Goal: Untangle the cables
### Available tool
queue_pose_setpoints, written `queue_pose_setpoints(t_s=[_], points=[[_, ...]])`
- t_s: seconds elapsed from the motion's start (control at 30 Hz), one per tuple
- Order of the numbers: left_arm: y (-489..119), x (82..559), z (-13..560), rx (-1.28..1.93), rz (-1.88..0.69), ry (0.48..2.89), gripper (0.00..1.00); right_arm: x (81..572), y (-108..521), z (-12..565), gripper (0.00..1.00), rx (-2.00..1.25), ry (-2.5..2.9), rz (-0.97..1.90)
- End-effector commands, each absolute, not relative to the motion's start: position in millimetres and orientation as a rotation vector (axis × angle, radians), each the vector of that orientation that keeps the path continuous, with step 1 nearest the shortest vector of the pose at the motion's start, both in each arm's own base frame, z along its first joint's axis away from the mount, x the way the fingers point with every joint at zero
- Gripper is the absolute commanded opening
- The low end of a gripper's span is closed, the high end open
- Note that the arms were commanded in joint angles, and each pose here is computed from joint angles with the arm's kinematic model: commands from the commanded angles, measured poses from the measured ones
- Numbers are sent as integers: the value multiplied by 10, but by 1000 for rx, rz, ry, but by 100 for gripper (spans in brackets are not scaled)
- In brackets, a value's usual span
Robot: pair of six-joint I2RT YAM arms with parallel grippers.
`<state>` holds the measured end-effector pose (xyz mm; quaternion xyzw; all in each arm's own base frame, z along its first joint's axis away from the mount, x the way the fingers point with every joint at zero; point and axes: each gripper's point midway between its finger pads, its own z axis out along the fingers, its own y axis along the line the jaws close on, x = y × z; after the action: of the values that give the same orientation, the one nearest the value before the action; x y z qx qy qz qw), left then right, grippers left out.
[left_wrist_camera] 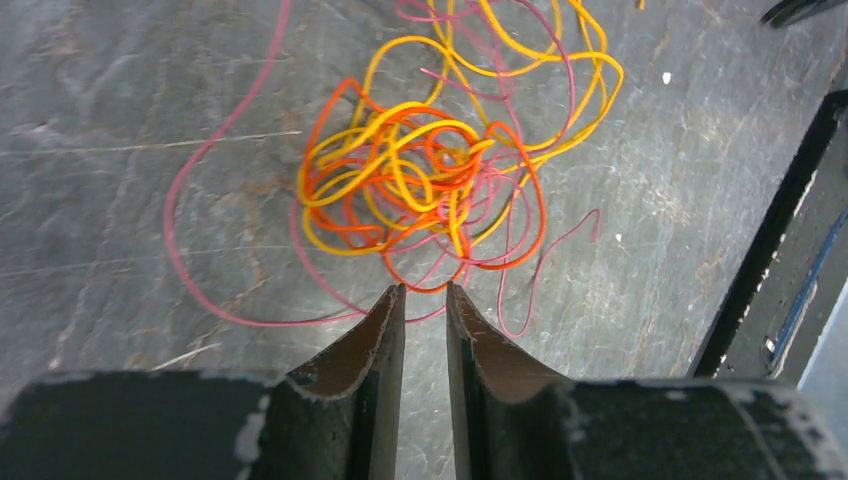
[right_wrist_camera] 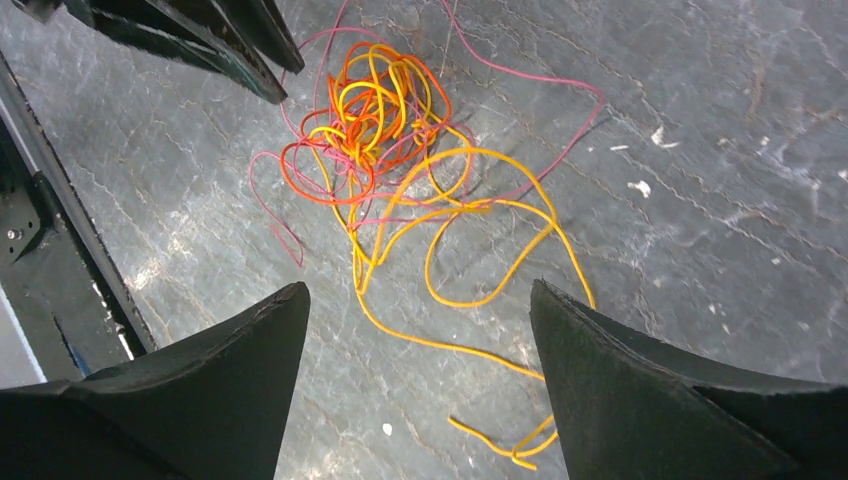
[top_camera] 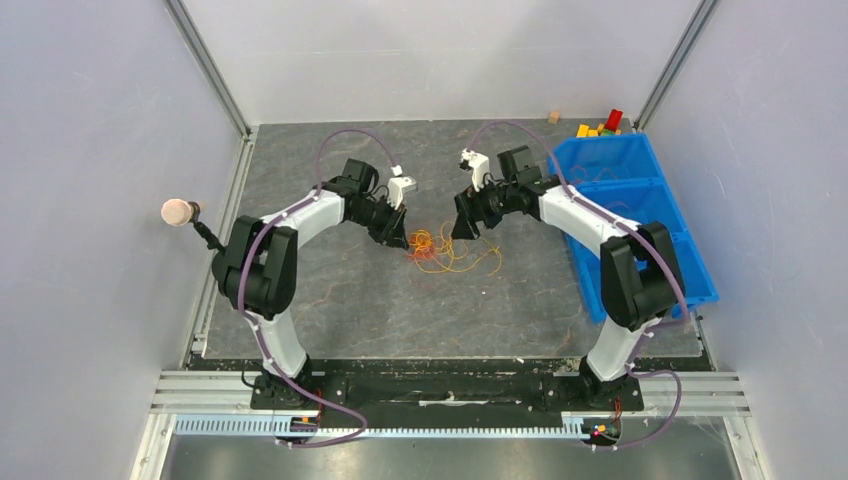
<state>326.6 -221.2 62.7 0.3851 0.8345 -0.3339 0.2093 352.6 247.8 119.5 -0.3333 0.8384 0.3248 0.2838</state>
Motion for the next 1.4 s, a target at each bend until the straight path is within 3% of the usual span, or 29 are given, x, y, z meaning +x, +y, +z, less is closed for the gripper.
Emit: queue_pose_setpoints(t_s=[0.0, 0.13, 0.23, 0.27, 0.5, 0.57, 0.8, 1.37], points=[[-2194, 3415, 832, 1007, -886, 2263, 29, 3677, 2684, 1180, 83, -918, 2156, 875], [-2133, 3389, 784, 1012, -847, 2281, 29, 3837, 2733, 1130, 75, -887, 2136, 842], [-2098, 3350, 783, 1010, -830, 2293, 29, 3942, 2755, 1171, 56, -901, 2138, 820], [-2098, 3341, 816, 1008, -831, 2289, 29, 3884, 2770, 1189, 54, -922, 2145, 848], [-2227, 3498, 1162, 806, -961, 2198, 31, 3781, 3162, 1438, 57, -949, 2050, 903], [-2279, 3580, 1220, 757, -985, 2191, 36, 3814, 3302, 1370, 56, -973, 2049, 912], [-2407, 3744, 1015, 615, -1077, 2295, 36, 3957, 3404, 979, 42, -974, 2123, 888], [-2531, 3528, 630, 420, -1303, 2395, 31, 3778, 3341, 483, 31, -926, 2242, 930]])
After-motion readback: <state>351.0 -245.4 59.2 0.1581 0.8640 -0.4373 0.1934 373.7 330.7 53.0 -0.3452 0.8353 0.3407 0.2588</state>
